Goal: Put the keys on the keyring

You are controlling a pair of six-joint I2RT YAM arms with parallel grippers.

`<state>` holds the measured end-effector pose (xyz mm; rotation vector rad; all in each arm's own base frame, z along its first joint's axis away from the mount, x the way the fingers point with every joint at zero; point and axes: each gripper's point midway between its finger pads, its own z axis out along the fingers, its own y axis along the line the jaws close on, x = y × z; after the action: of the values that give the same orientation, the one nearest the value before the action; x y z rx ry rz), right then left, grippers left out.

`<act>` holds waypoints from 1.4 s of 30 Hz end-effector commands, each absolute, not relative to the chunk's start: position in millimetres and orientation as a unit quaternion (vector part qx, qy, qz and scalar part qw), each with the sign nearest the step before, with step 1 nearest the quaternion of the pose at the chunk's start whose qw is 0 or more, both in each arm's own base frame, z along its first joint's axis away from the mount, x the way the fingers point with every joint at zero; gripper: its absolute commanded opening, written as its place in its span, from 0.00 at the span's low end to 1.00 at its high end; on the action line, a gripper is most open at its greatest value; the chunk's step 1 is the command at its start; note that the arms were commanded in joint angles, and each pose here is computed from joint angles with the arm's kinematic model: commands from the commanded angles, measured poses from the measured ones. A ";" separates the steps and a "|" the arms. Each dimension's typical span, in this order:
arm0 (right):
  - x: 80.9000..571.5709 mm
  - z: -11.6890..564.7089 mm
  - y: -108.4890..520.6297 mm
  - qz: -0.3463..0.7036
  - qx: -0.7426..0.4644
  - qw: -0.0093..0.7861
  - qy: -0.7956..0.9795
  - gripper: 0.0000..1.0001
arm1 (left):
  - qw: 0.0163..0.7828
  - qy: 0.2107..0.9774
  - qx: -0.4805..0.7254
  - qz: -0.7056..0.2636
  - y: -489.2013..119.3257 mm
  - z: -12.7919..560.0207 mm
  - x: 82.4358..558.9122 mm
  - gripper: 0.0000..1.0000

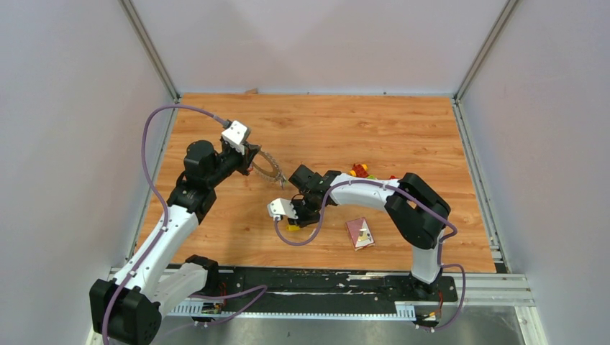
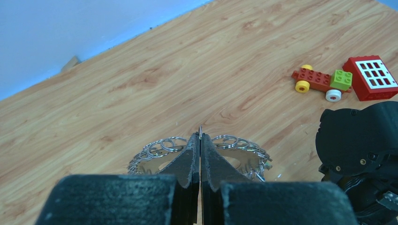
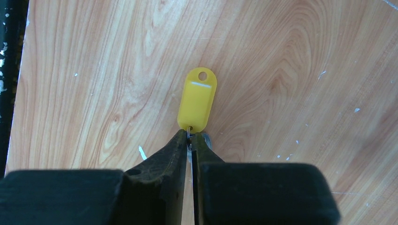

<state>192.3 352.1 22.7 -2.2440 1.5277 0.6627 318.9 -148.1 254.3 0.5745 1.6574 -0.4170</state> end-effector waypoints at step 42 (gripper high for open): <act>185.2 280.9 300.2 0.424 -0.603 0.417 0.532 0.00 | 0.614 0.470 0.575 -0.266 -251.4 296.6 230.2 0.00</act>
<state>199.0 291.4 254.7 -1.5771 1.4118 0.9260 227.9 -245.2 272.8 1.2594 1.2298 -0.7226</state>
